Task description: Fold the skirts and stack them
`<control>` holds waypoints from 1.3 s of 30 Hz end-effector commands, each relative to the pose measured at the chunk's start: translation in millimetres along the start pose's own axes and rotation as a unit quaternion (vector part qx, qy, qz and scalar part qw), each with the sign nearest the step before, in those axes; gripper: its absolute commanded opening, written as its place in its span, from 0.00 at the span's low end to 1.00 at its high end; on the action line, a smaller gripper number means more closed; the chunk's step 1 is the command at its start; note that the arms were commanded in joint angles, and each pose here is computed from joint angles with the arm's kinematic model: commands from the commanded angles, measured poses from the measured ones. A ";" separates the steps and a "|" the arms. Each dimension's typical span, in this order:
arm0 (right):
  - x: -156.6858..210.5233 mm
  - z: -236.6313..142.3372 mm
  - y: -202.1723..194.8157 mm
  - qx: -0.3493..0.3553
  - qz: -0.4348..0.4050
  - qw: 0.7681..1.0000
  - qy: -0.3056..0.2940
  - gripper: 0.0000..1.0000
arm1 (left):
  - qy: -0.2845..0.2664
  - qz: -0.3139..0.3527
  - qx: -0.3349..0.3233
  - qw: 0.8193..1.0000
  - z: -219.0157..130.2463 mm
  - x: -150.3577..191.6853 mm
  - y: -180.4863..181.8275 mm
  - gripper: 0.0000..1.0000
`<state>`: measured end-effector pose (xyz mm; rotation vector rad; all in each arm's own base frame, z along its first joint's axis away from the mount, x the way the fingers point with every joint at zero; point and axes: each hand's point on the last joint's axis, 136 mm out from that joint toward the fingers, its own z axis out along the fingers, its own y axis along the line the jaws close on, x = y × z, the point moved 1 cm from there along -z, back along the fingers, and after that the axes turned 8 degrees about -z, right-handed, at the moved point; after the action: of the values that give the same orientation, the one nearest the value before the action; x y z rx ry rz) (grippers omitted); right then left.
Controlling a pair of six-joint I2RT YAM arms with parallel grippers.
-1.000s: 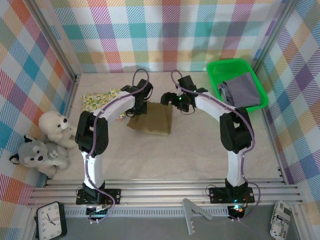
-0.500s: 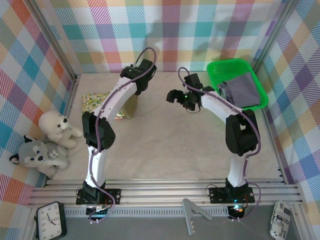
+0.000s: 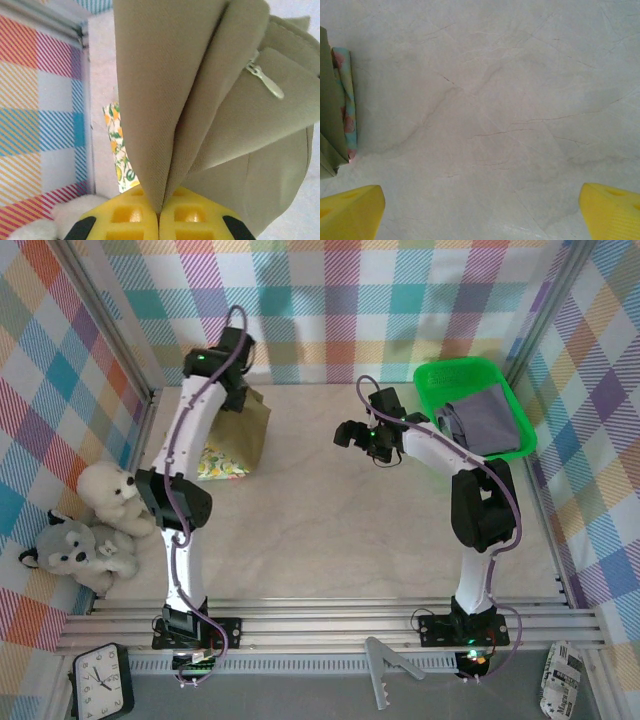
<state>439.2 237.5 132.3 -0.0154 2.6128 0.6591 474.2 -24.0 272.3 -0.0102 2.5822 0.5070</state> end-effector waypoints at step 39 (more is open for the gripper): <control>-47.2 -115.7 -91.1 0.147 0.022 0.976 -0.160 0.99 | 0.104 -0.383 0.216 0.892 128.4 39.5 7.3 1.00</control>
<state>448.8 117.3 190.4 0.2208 2.3957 0.2949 488.6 42.0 183.8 -0.8611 2.5061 -0.3222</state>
